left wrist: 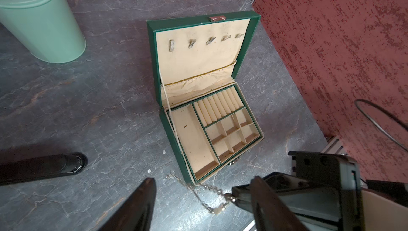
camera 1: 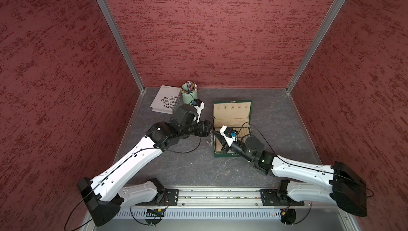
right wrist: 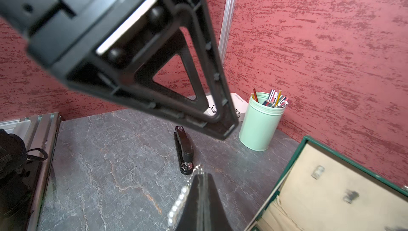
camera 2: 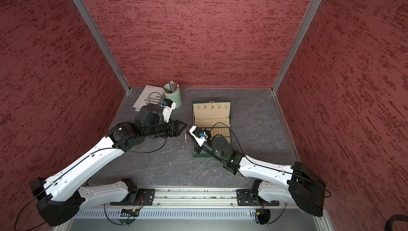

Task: Put jewelry chain into jewelry box
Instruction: Pick up the necklace from the center of the board.

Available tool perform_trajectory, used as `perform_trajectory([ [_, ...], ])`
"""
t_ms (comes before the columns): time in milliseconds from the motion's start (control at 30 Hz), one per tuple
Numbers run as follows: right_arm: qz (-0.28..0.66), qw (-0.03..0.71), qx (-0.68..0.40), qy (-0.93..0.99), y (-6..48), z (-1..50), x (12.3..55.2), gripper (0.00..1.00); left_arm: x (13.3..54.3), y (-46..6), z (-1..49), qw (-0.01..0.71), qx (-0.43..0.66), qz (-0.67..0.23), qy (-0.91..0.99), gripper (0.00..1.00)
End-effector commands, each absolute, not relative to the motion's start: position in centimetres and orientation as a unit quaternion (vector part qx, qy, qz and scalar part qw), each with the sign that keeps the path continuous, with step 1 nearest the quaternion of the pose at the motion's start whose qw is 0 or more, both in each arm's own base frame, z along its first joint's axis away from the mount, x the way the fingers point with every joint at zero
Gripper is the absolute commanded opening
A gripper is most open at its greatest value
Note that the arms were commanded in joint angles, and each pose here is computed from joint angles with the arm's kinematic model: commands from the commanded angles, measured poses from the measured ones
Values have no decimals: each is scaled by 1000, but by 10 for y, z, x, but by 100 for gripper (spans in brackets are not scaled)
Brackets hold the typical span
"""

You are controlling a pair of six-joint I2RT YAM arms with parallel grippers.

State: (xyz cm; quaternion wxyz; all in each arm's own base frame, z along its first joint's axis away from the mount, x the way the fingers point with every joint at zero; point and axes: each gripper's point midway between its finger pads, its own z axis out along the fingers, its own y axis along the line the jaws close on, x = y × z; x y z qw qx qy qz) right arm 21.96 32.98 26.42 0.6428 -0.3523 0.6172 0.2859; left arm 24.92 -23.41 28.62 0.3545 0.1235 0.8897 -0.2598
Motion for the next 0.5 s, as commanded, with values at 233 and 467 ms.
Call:
perform_trajectory([
  [233, 237, 573, -318, 717, 301, 273, 224, 0, 249, -233, 309, 404, 124, -280, 862, 95],
  [467, 195, 521, -307, 772, 274, 296, 219, 0, 257, -226, 325, 470, 106, -295, 825, 100],
])
